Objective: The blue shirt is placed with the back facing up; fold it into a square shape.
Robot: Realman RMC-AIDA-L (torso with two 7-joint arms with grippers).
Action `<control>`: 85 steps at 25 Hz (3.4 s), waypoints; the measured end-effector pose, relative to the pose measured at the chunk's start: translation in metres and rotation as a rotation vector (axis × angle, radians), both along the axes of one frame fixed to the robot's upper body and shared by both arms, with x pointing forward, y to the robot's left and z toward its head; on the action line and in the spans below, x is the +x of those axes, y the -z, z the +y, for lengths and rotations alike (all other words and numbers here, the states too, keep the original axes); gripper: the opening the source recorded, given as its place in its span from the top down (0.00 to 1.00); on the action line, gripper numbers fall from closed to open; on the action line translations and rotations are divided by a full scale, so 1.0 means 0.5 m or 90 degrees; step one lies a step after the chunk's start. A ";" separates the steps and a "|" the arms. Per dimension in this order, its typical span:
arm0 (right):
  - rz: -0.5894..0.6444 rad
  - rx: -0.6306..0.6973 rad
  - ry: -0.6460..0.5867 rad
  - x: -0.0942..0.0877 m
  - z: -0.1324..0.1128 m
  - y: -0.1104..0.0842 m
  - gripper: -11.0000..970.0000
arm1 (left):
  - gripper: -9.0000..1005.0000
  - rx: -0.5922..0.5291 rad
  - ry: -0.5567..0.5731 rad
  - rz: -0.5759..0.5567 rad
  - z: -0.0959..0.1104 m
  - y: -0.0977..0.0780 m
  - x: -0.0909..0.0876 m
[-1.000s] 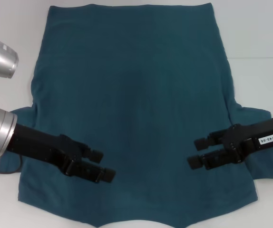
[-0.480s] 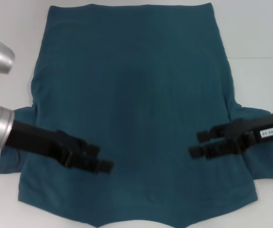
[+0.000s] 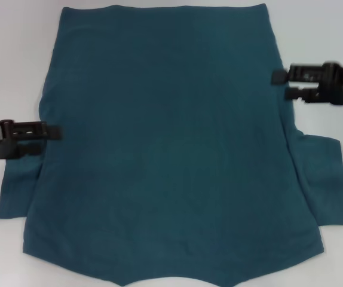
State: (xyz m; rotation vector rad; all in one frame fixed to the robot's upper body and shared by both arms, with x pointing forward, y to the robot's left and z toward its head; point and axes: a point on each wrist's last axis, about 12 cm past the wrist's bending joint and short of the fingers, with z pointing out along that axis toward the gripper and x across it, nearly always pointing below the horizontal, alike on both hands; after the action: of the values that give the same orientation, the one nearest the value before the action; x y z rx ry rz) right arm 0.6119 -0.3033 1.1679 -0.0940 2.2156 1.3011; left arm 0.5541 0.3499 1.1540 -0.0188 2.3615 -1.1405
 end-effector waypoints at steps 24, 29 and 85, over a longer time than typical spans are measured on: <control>0.031 0.009 0.059 0.031 -0.024 -0.009 0.15 | 0.21 0.044 -0.253 0.065 0.094 0.134 -0.029; 0.035 0.011 0.064 0.028 -0.028 -0.005 0.15 | 0.22 0.065 -0.259 0.051 0.090 0.148 -0.020; 0.042 0.038 0.101 0.017 -0.055 0.006 0.15 | 0.99 0.437 -0.077 -0.020 0.049 0.080 0.088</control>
State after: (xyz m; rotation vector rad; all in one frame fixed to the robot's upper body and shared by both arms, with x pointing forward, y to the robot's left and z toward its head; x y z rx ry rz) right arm 0.6203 -0.3306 1.1650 0.1462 2.1889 1.2976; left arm 0.5981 0.3745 1.1142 0.0925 2.5585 -0.2329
